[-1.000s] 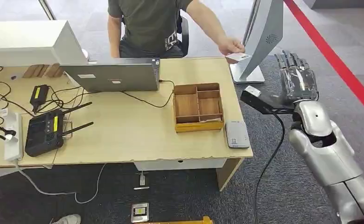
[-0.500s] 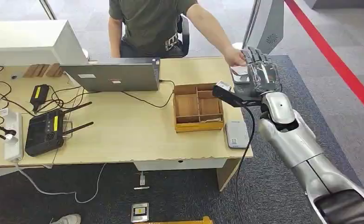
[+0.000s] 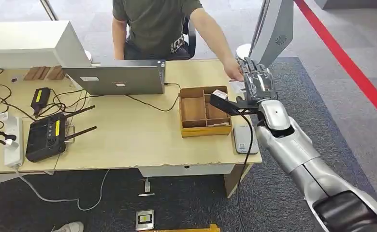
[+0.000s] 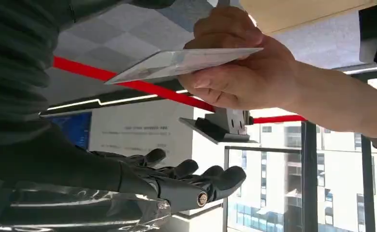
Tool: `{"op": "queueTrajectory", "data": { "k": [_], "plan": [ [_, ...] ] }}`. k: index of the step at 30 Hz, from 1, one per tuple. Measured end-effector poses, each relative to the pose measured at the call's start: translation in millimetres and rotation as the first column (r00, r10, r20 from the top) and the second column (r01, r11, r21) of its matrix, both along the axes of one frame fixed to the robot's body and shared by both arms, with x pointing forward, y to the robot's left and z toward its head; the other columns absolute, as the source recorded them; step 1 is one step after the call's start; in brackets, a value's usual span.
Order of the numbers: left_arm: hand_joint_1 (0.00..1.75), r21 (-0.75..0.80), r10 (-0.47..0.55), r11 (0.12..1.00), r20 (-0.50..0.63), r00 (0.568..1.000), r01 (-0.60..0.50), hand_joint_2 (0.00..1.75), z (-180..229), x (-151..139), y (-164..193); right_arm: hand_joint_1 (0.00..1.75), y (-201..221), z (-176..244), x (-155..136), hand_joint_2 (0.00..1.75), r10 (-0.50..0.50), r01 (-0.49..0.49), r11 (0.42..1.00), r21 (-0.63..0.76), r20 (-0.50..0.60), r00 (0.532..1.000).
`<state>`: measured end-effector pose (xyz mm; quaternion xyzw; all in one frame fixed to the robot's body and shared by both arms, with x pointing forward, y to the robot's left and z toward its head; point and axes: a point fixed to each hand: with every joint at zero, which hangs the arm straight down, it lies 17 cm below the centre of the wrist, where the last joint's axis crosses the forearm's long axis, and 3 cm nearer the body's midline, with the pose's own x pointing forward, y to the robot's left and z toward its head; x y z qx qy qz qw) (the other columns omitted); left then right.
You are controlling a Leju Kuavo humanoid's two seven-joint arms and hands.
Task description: Pass the card to the sensor for recognition and then transmit it.
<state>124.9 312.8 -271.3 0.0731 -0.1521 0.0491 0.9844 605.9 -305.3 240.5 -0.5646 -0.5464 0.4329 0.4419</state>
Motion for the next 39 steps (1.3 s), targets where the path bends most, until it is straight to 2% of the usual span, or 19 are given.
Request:
{"op": "queueTrajectory", "data": {
  "k": [11, 12, 20, 39],
  "plan": [
    [0.0, -0.003, -0.001, 1.0, 0.002, 1.0, 0.001, 0.0, 0, -1, -1, 0.02, -4, -11, 0, 1.75, -0.009, 0.009, 1.0, -0.02, -0.018, 1.0],
    [0.0, -0.003, -0.001, 1.0, 0.002, 1.0, 0.001, 0.0, 0, -1, -1, 1.75, -4, -12, 0, 1.75, -0.01, 0.009, 1.0, -0.021, -0.02, 1.0],
    [0.0, -0.004, -0.001, 1.0, 0.006, 1.0, 0.001, 0.0, 0, 0, -1, 1.75, -8, -7, -1, 1.75, -0.01, 0.011, 1.0, -0.011, 0.012, 1.0],
    [0.0, -0.005, 0.002, 1.0, 0.007, 1.0, -0.002, 0.0, 0, 0, -1, 1.75, -9, -11, -3, 1.75, -0.008, 0.008, 1.0, -0.014, 0.009, 1.0]
  ]
}}
